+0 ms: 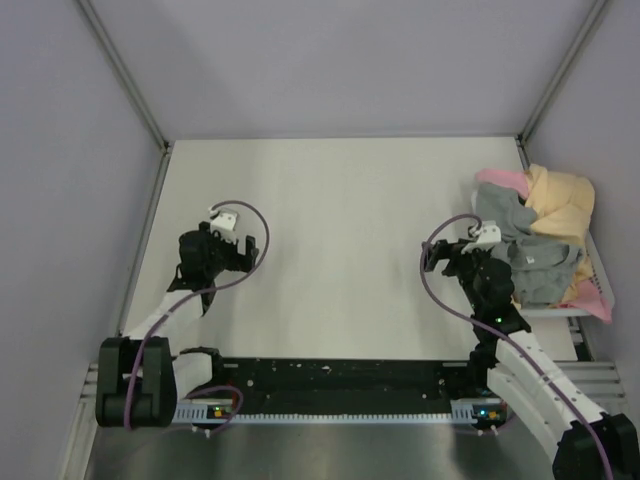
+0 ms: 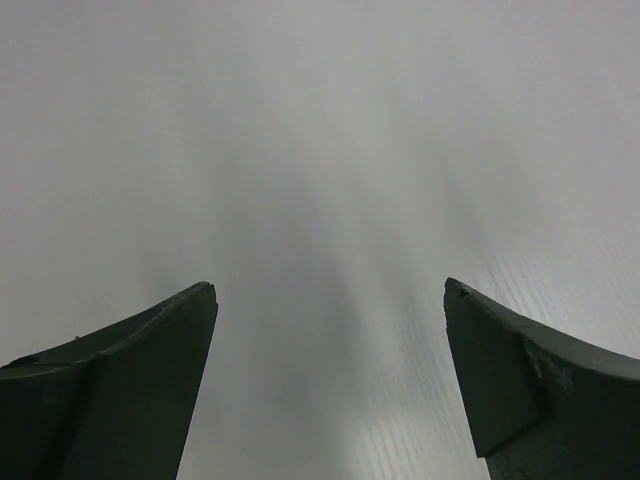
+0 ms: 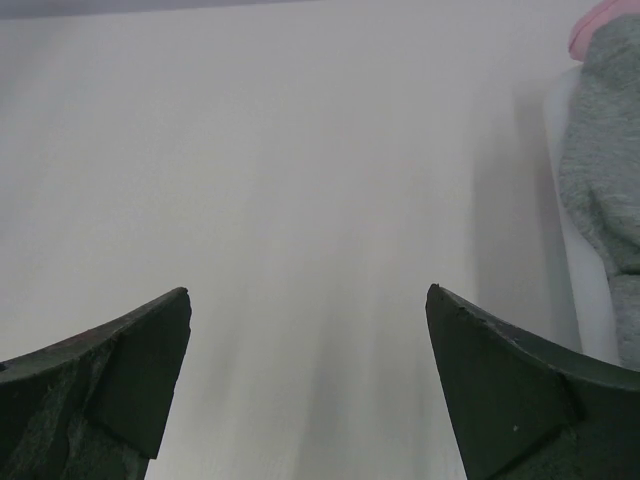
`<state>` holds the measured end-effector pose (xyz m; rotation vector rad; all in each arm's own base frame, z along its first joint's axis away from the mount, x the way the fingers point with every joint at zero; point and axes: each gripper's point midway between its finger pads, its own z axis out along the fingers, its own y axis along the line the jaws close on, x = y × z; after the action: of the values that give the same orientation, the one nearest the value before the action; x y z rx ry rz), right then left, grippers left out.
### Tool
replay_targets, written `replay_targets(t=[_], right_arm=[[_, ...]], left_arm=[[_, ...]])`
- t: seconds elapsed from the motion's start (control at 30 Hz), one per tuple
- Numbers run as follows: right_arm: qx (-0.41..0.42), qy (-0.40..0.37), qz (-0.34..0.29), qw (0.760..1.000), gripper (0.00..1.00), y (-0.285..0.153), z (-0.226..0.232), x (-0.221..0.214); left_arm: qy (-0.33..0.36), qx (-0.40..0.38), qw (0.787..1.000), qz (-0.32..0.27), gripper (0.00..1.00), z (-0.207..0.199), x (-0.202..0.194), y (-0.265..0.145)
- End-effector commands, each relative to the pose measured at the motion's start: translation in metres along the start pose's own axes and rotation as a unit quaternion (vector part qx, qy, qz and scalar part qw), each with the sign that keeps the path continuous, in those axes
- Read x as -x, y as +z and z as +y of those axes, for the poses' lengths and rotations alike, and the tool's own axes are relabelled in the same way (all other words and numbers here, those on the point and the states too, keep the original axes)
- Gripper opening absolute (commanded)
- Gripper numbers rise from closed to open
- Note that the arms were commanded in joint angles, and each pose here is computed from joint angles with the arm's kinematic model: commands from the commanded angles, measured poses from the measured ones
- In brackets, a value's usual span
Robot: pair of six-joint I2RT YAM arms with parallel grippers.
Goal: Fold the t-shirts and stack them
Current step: Grab crumpled tshirt from bin with the right arm
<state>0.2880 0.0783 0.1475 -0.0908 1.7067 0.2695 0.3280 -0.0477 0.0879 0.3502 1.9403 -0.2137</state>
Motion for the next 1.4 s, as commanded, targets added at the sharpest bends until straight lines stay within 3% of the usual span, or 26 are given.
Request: replay_targets(t=[0.0,0.13,0.2,0.27,0.33,0.4,0.53,0.63,0.77,0.9,0.97,1.03,1.07,1.1,1.23,1.37], right_arm=[[-0.039,0.09,-0.077,0.992,0.99,-0.003,-0.006,0.049],[0.051,0.081,-0.067,0.993,0.99,-0.011,0.032,0.1],[0.024,0.082,-0.052,0.995,0.99,-0.013,0.026,0.123],[-0.091,0.095,-0.009,0.991,0.98,-0.018,-0.011,0.131],[-0.217,0.126,0.026,0.968,0.88,-0.033,-0.06,0.137],[-0.314,0.168,0.041,0.933,0.86,-0.047,-0.102,0.127],[-0.38,0.283,0.026,0.88,0.75,-0.067,-0.149,0.098],[-0.422,0.308,0.024,0.852,0.7,-0.076,-0.17,0.079],[-0.495,0.305,0.024,0.813,0.71,-0.09,-0.195,0.063],[-0.569,0.297,0.043,0.765,0.8,-0.105,-0.219,0.032],[-0.583,0.311,0.06,0.748,0.71,-0.107,-0.228,0.014],[-0.586,0.322,0.074,0.74,0.51,-0.107,-0.233,0.002],[-0.585,0.322,0.075,0.74,0.31,-0.107,-0.235,0.001],[-0.582,0.319,0.073,0.745,0.21,-0.106,-0.235,0.004],[-0.543,0.284,0.031,0.79,0.01,-0.103,-0.231,0.042],[-0.484,0.249,-0.021,0.839,0.0,-0.103,-0.212,0.097]], left_arm=[[0.028,0.011,1.0,0.004,0.99,0.012,0.04,-0.002],[0.085,0.04,0.993,0.077,0.99,0.035,0.049,-0.009],[0.093,0.055,0.988,0.107,0.99,0.045,0.054,-0.014],[0.092,0.051,0.985,0.133,0.99,0.046,0.047,-0.018],[0.096,0.028,0.984,0.146,0.99,0.038,0.038,-0.022],[0.095,0.009,0.985,0.144,0.99,0.03,0.035,-0.024],[0.088,-0.018,0.986,0.142,0.99,0.02,0.034,-0.023],[0.081,-0.032,0.985,0.148,0.99,0.016,0.034,-0.023],[0.085,-0.046,0.984,0.152,0.99,0.012,0.028,-0.023],[0.092,-0.051,0.983,0.148,0.99,0.01,0.03,-0.025],[0.094,-0.058,0.983,0.144,0.98,0.007,0.032,-0.026],[0.096,-0.069,0.983,0.141,0.98,0.003,0.033,-0.027],[0.093,-0.075,0.983,0.141,0.98,0.001,0.033,-0.028],[0.093,-0.082,0.982,0.141,0.98,-0.001,0.034,-0.028],[0.092,-0.087,0.982,0.142,0.98,-0.003,0.035,-0.029],[0.093,-0.089,0.981,0.144,0.97,-0.003,0.034,-0.029]])
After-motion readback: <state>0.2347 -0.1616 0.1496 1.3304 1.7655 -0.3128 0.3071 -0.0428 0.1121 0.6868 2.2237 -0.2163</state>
